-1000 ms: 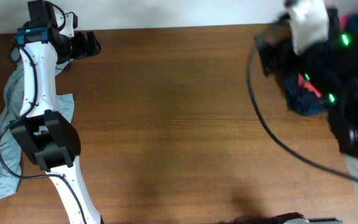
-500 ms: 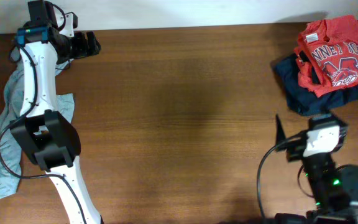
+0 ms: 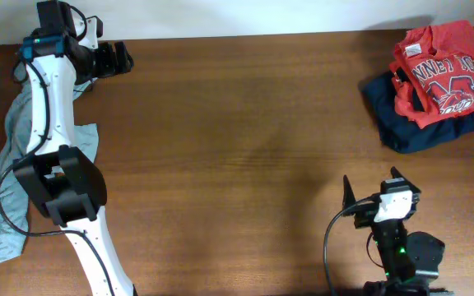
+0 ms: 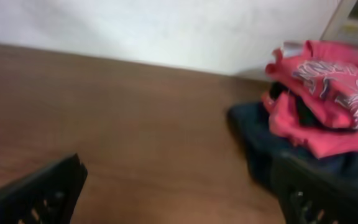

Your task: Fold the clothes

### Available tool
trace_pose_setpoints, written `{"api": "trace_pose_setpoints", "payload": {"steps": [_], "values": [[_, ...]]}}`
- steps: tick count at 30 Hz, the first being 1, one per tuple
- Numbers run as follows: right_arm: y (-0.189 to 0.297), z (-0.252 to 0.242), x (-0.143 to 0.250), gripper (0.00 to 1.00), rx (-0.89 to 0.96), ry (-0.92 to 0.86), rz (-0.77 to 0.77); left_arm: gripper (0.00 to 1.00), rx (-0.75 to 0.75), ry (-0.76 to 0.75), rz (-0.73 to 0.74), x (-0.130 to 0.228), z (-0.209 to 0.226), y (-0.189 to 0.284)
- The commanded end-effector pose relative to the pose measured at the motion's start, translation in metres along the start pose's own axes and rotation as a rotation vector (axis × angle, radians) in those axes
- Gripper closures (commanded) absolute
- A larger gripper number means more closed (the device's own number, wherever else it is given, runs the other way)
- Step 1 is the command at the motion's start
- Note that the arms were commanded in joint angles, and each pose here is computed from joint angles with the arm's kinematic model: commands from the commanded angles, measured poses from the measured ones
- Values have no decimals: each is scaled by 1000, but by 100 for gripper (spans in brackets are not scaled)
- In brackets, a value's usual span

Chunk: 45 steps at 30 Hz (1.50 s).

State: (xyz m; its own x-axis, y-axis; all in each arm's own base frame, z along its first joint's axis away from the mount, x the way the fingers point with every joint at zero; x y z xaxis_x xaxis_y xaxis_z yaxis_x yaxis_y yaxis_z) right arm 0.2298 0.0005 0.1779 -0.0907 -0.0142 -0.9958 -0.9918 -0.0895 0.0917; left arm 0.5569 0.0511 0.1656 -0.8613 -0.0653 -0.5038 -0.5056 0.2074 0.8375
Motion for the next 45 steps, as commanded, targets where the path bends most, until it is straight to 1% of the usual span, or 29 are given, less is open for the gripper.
{"api": "trace_pose_setpoints", "payload": {"steps": [1, 6, 12, 39, 43, 45], "values": [[0, -6, 12, 2, 37, -15, -9, 1, -6, -20, -7, -2, 2, 0], [0, -5, 27, 2, 35, -22, 19, 1, -6, -20, -7, -2, 2, 0], [4, -3, 13, 2, 24, -5, -51, 1, -6, -20, -7, -2, 2, 0], [4, -3, 15, 1, 28, -7, -40, 1, -6, -20, -6, -2, 2, 0], [4, -3, 15, 2, 28, -7, -40, 1, 11, 4, 64, 14, -1, 1], [4, -3, 15, 2, 28, -7, -40, 1, 11, -17, 49, 10, -3, 3]]}}
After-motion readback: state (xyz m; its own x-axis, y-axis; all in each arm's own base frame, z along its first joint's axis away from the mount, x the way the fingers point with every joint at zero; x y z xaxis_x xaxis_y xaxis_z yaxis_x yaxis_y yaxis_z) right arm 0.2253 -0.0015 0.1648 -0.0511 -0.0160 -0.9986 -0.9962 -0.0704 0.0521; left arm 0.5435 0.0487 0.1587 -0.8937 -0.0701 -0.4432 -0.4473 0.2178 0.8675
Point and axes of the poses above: each gripper's point midway between its finger pads, its own y axis back along the fingers, its own z axis along the line the jaws close on, x = y × z, the point moved 2 cm from there along y, back along the fingers, and after that the axes turned 6 degrees about -y, right-handed, at the moved point
